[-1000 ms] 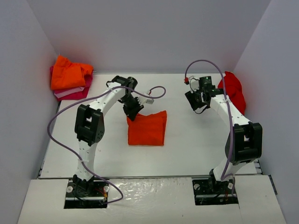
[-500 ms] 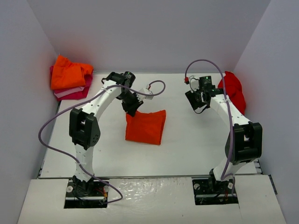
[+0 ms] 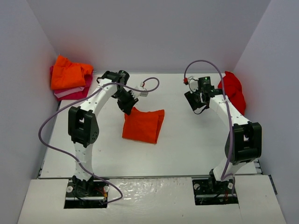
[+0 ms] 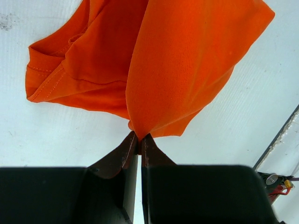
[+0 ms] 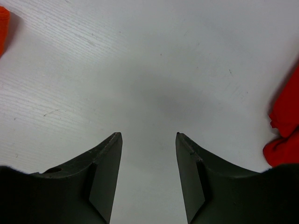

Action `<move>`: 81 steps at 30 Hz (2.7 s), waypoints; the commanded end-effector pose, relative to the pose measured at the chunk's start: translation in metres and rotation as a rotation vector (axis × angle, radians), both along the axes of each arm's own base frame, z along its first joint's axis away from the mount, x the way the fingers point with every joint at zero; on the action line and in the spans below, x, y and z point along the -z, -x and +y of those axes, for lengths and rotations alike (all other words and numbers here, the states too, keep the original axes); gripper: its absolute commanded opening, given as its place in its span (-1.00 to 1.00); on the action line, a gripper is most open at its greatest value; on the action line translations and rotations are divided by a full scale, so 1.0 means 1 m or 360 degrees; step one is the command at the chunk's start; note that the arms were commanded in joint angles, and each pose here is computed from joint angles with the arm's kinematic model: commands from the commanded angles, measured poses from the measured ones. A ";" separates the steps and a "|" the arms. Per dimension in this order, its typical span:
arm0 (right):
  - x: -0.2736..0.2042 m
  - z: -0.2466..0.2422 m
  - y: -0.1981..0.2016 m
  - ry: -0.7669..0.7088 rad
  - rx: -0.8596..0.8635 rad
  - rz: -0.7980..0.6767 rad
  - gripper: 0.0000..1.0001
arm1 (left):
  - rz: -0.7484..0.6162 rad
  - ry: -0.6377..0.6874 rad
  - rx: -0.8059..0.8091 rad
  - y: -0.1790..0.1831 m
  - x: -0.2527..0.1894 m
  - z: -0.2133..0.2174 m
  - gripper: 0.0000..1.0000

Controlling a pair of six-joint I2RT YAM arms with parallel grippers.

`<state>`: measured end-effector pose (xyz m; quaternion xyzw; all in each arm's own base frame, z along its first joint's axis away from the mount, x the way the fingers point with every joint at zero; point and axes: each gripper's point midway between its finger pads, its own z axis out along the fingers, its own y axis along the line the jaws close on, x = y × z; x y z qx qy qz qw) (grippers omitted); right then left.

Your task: Fold and stack the t-shirts

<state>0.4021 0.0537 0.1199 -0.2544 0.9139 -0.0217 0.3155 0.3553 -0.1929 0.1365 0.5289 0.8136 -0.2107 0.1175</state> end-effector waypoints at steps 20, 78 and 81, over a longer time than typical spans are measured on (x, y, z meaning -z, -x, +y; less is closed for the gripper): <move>0.016 -0.007 -0.006 0.0079 0.0038 0.0000 -0.07 | 0.0026 0.0098 -0.0171 -0.062 0.039 0.016 -1.00; -0.028 0.134 0.053 -0.0240 -0.0815 0.0059 -0.47 | 0.0405 0.0421 -0.0880 -0.030 0.048 0.073 0.62; -0.024 0.159 0.078 -0.0072 -0.0952 0.0039 0.00 | 0.0378 0.0419 -0.0906 -0.031 0.043 0.081 0.62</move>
